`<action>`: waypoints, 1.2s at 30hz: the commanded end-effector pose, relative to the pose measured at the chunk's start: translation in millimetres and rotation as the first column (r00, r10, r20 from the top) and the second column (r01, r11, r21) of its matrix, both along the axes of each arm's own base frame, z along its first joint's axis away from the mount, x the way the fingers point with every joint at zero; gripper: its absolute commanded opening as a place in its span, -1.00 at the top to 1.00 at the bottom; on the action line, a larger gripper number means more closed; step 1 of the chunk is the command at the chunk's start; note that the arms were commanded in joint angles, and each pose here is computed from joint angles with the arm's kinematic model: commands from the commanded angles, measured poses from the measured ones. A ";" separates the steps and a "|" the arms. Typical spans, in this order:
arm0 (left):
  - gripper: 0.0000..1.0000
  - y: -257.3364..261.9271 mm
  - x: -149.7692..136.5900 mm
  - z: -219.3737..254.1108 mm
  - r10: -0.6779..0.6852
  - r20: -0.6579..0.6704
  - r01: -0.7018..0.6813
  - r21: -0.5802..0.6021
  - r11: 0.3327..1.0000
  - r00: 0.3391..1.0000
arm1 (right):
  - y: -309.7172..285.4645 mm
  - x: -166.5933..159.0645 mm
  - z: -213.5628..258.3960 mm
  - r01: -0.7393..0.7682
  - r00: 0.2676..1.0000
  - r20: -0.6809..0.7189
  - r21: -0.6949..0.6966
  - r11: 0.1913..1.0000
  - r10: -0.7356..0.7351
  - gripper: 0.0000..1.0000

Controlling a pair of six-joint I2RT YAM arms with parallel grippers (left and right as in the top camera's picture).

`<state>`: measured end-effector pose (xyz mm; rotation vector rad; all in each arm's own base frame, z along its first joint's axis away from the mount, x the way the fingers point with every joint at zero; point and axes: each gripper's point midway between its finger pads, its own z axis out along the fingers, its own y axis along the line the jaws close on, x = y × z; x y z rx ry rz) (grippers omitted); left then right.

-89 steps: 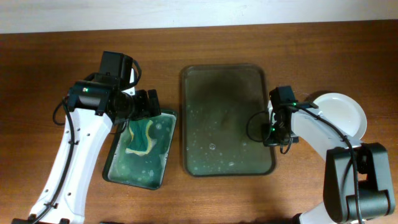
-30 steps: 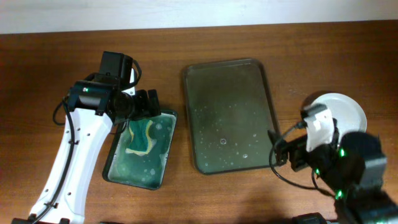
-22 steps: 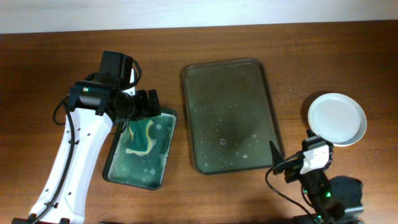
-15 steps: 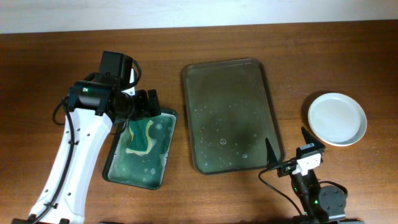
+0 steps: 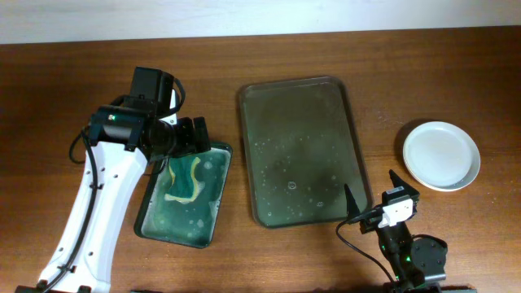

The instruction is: Clean dirty plates on tray and stack at the side

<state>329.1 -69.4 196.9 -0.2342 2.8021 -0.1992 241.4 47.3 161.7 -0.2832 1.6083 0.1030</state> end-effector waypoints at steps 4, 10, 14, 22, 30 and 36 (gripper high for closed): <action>-0.99 17.8 4.0 19.0 0.030 0.108 -0.038 0.069 0.997 0.994 | -2.9 0.6 -3.1 0.014 1.000 -0.004 -0.007 1.000 -0.014 -0.96; -0.99 19.0 3.5 80.4 -0.142 0.592 0.075 0.137 0.988 0.793 | -2.8 0.6 -3.1 0.014 1.000 -0.004 -0.007 1.000 -0.014 -0.97; -1.00 26.5 -28.9 83.1 -0.198 0.781 0.063 0.201 0.978 0.593 | -2.8 0.6 -3.1 0.014 1.000 -0.004 -0.007 1.000 -0.014 -0.97; -0.99 60.2 -78.2 54.5 -0.104 0.942 -0.099 0.143 0.985 0.319 | -2.9 0.6 -3.1 0.014 1.000 -0.004 -0.007 1.000 -0.014 -0.96; -0.99 70.8 -86.1 13.9 -0.087 0.971 -0.153 0.122 0.981 0.221 | -2.9 0.6 -3.1 0.014 1.000 -0.004 -0.007 1.000 -0.014 -0.96; -0.99 70.0 -83.2 -39.1 -0.106 0.912 -0.123 0.168 0.978 0.396 | -2.9 0.6 -3.1 0.014 1.000 -0.004 -0.007 1.000 -0.014 -0.96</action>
